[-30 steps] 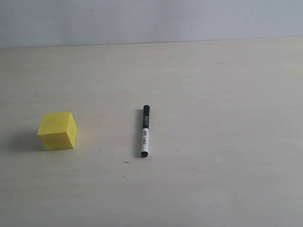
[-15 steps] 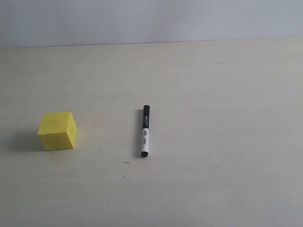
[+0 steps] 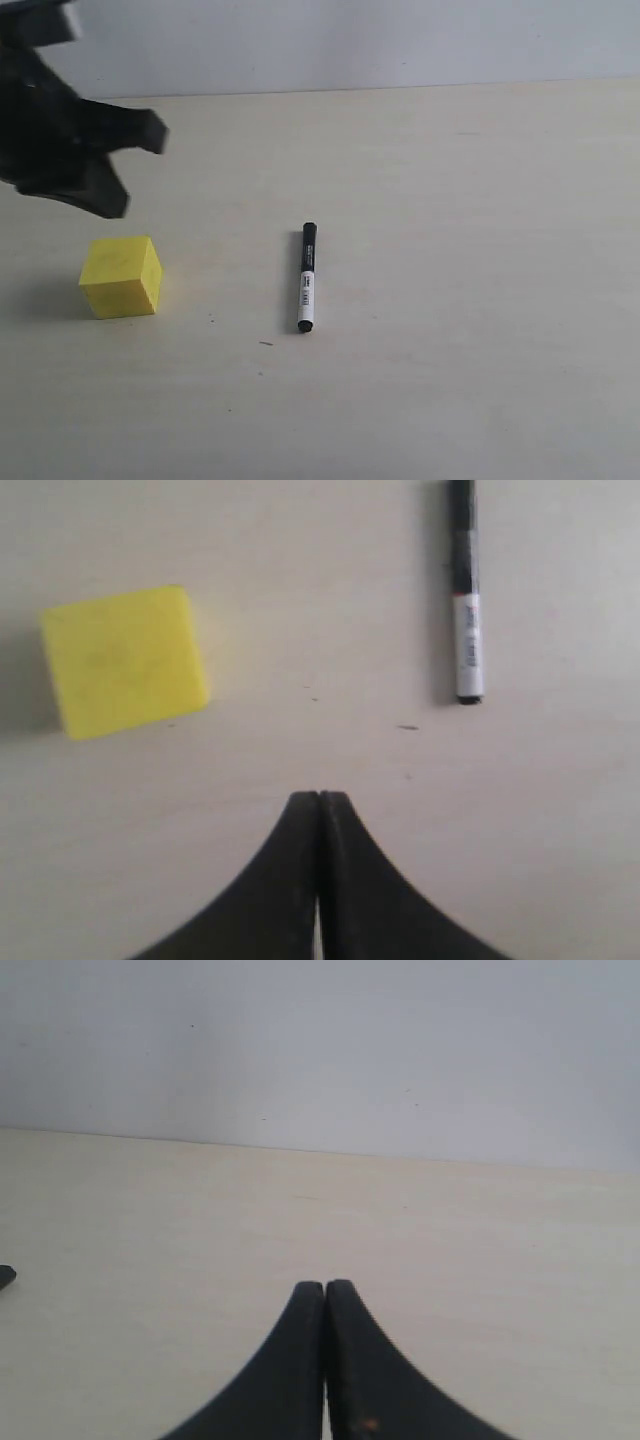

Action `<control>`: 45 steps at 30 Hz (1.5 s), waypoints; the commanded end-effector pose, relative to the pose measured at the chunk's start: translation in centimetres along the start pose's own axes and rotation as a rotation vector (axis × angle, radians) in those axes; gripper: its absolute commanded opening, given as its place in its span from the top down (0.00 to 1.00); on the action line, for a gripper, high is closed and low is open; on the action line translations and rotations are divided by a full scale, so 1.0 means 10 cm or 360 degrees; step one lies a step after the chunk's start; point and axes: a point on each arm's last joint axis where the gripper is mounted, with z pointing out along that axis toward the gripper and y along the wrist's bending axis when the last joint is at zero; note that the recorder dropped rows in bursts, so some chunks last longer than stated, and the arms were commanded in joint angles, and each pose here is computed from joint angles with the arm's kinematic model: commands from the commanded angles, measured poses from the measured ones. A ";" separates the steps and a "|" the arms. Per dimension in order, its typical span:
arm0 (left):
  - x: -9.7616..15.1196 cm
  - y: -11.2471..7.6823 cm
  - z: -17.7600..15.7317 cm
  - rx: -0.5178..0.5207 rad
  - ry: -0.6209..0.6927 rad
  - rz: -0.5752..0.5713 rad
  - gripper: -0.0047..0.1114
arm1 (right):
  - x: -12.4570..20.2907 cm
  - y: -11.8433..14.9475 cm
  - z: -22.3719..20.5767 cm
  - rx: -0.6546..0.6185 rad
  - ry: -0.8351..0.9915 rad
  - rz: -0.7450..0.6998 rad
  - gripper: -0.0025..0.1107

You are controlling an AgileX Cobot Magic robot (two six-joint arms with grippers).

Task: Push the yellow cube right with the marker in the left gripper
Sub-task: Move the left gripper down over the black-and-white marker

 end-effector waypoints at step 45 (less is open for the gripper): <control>-0.20 -1.23 1.88 -0.0298 0.0208 0.0190 0.67 | 0.00 0.00 0.00 0.0008 -0.0018 0.0002 0.98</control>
